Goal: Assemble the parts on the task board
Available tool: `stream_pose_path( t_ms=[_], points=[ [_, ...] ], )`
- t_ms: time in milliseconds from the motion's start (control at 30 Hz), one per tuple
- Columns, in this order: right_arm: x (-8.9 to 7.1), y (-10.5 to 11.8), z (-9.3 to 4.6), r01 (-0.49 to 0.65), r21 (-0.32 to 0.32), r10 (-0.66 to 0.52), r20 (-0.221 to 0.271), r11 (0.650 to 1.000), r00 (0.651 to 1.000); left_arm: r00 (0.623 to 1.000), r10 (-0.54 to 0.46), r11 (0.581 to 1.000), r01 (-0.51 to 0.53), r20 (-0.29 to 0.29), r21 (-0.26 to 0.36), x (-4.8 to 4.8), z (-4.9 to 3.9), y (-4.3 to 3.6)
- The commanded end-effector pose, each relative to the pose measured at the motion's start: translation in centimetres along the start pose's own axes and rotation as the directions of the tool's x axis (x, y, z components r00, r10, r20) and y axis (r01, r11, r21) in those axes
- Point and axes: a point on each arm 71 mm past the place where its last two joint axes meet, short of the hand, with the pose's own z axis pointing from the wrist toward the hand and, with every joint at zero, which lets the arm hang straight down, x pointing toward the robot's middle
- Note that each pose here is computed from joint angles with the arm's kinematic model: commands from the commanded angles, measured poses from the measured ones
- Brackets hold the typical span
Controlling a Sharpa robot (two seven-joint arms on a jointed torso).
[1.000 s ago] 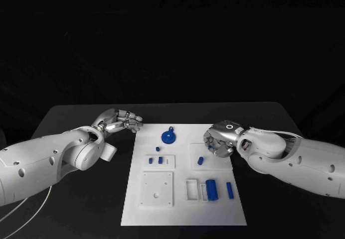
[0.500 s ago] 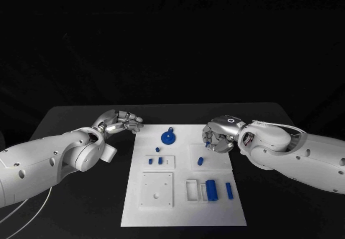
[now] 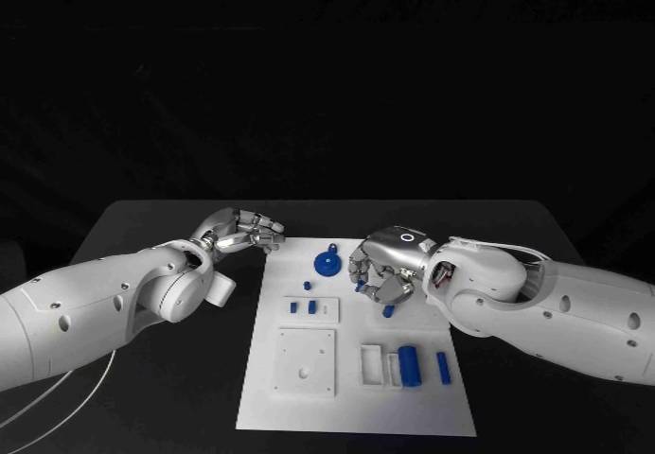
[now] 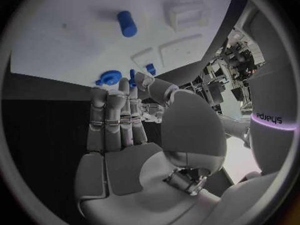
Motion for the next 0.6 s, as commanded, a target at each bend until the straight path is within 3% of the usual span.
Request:
stream_pose_path(
  t_ms=[33,167,333,600],
  points=[
    [0.1,1.6,0.9,0.042,-0.034,-0.042,0.005,0.999,0.999,1.0,-0.008,1.0,0.008,0.019,0.014,0.19,0.07,-0.24],
    [0.7,3.7,1.7,0.065,-0.084,-0.065,0.001,0.994,0.998,1.0,-0.016,1.0,0.016,0.018,0.027,0.47,0.2,-0.43],
    [2.4,5.8,2.3,0.089,-0.136,-0.094,-0.038,0.987,0.995,1.0,-0.017,0.999,0.017,0.02,0.033,0.69,0.28,-0.58],
    [4.4,7.8,2.8,0.085,-0.179,-0.1,-0.074,0.98,0.992,1.0,-0.022,0.999,0.022,0.017,0.033,1.01,0.42,-0.67]
  ],
)
